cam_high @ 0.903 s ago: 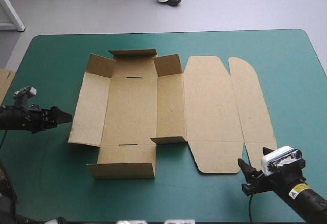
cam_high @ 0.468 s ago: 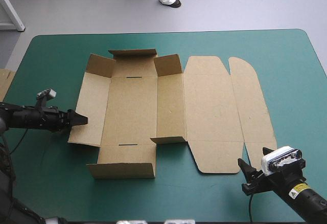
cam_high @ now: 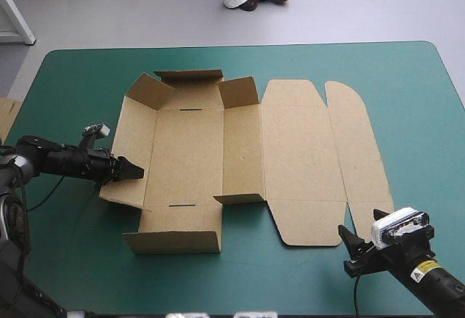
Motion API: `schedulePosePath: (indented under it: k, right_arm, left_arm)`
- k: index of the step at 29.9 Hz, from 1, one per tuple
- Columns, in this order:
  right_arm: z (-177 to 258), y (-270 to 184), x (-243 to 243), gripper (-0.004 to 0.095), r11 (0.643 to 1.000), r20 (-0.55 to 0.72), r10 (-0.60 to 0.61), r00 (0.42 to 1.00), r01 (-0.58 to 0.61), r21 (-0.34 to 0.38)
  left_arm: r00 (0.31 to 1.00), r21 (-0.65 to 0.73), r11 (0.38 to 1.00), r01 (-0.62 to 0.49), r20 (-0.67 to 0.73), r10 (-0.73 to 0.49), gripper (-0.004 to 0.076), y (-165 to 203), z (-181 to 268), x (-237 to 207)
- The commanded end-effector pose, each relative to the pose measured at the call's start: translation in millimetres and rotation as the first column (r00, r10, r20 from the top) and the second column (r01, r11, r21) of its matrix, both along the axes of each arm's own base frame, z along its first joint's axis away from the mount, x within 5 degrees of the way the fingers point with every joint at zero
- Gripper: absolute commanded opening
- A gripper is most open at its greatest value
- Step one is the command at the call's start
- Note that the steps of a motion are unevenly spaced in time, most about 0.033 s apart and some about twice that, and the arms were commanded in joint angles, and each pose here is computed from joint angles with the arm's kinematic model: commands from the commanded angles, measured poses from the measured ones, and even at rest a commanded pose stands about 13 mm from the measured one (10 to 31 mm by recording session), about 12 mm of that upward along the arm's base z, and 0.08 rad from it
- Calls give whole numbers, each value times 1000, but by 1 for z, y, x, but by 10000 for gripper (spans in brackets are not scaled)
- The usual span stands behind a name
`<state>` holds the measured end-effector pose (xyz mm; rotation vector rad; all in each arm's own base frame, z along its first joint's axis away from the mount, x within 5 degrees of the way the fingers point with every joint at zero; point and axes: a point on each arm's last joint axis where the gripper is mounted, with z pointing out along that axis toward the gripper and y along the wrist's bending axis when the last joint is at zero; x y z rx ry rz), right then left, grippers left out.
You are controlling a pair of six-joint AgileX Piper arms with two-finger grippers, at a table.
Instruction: Fold the box
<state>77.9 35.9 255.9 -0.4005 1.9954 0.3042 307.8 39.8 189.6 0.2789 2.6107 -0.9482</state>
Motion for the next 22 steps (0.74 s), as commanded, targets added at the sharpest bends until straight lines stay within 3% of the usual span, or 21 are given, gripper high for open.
schedulePosePath:
  k: [1, 3, 13, 22]
  right_arm:
    - [14, 0, 4, 723, 999, 76, -17, 997, 15, 34]
    - [14, 0, 4, 723, 999, 76, -17, 997, 15, 34]
    - [15, 0, 4, 723, 999, 79, -17, 997, 15, 31]
    - [42, 0, 2, 723, 999, 153, -17, 988, 10, 48]
  left_arm:
    - [998, -35, 999, 12, 55, -10, 79, -9, 19, 2]
    - [998, -36, 999, 11, 56, -9, -12, -9, 20, 2]
    - [989, 26, 998, 51, 139, -55, -10, -24, 54, 5]
    - [964, 304, 946, 113, 199, -179, -10, -55, 119, 21]
